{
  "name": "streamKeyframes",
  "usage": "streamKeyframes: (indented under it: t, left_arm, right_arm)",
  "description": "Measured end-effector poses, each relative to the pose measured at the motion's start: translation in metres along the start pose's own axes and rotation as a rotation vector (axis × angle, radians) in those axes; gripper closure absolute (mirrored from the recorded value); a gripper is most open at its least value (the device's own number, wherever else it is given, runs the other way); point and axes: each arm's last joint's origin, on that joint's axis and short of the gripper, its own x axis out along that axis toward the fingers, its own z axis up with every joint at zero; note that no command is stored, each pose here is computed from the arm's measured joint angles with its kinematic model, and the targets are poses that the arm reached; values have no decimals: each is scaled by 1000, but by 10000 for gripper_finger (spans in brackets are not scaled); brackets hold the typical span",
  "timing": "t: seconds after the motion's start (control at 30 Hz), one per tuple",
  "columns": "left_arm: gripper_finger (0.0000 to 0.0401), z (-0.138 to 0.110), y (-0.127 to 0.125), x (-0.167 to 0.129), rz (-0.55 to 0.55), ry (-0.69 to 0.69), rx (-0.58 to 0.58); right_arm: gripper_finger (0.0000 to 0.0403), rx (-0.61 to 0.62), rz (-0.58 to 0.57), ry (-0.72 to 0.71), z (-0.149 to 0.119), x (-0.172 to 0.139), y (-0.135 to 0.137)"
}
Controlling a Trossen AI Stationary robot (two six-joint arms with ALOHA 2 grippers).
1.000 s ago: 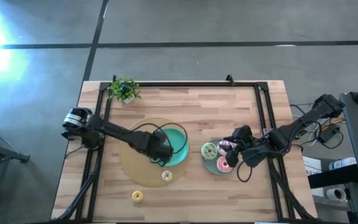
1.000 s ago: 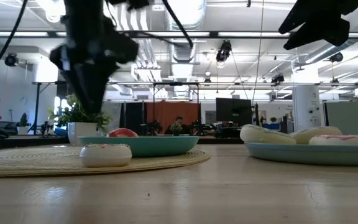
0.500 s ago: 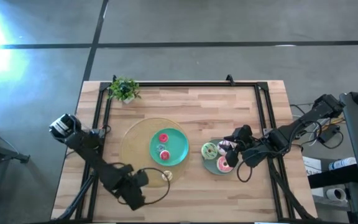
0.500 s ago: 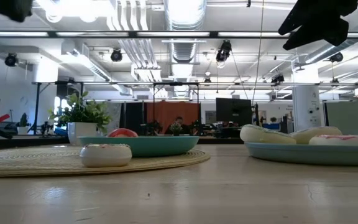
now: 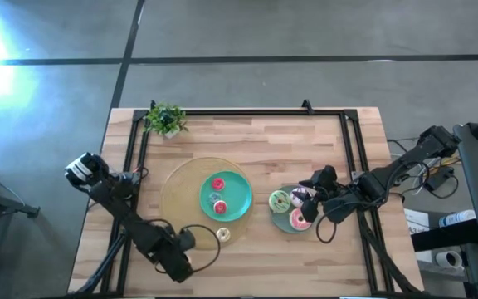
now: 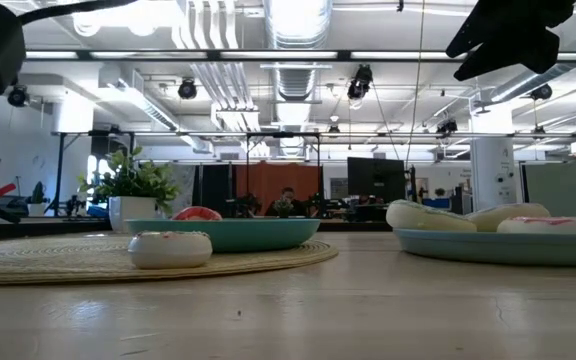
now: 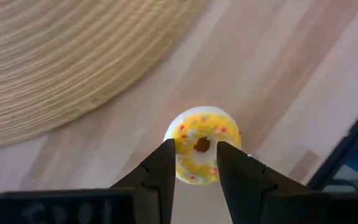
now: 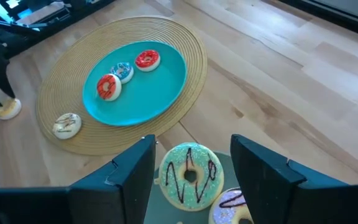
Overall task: Pick & Place donuts
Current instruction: Put the small yellow donut on the left plate
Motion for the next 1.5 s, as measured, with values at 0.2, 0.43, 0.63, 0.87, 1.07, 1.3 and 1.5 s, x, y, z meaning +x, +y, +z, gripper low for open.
streamKeyframes:
  t: [0.2, 0.43, 0.63, 0.87, 1.07, 1.3, 1.5]
  left_arm:
    - [309, -2, 10, 11, -6, -2, -34]
    - [328, -1, 19, 17, 20, 5, -51]
    - [394, 11, 19, 16, -12, -5, -47]
    - [400, 48, 11, -28, -85, -165, 7]
    - [401, 124, 39, -79, 10, -490, 63]
    - [401, 211, 92, -80, 169, -479, 102]
    - [401, 244, 113, -51, 183, -343, 140]
  right_arm:
    - [202, -2, -8, -10, 0, 0, 0]
    - [202, -8, -19, -11, -2, 2, -2]
    - [202, 13, -28, -7, -5, 4, -4]
    - [202, 17, -28, -6, -6, 4, -4]
    - [202, 27, -26, -6, -6, 4, -4]
    - [202, 72, -24, -6, -6, 4, -4]
    - [202, 122, -23, -5, -6, 4, -4]
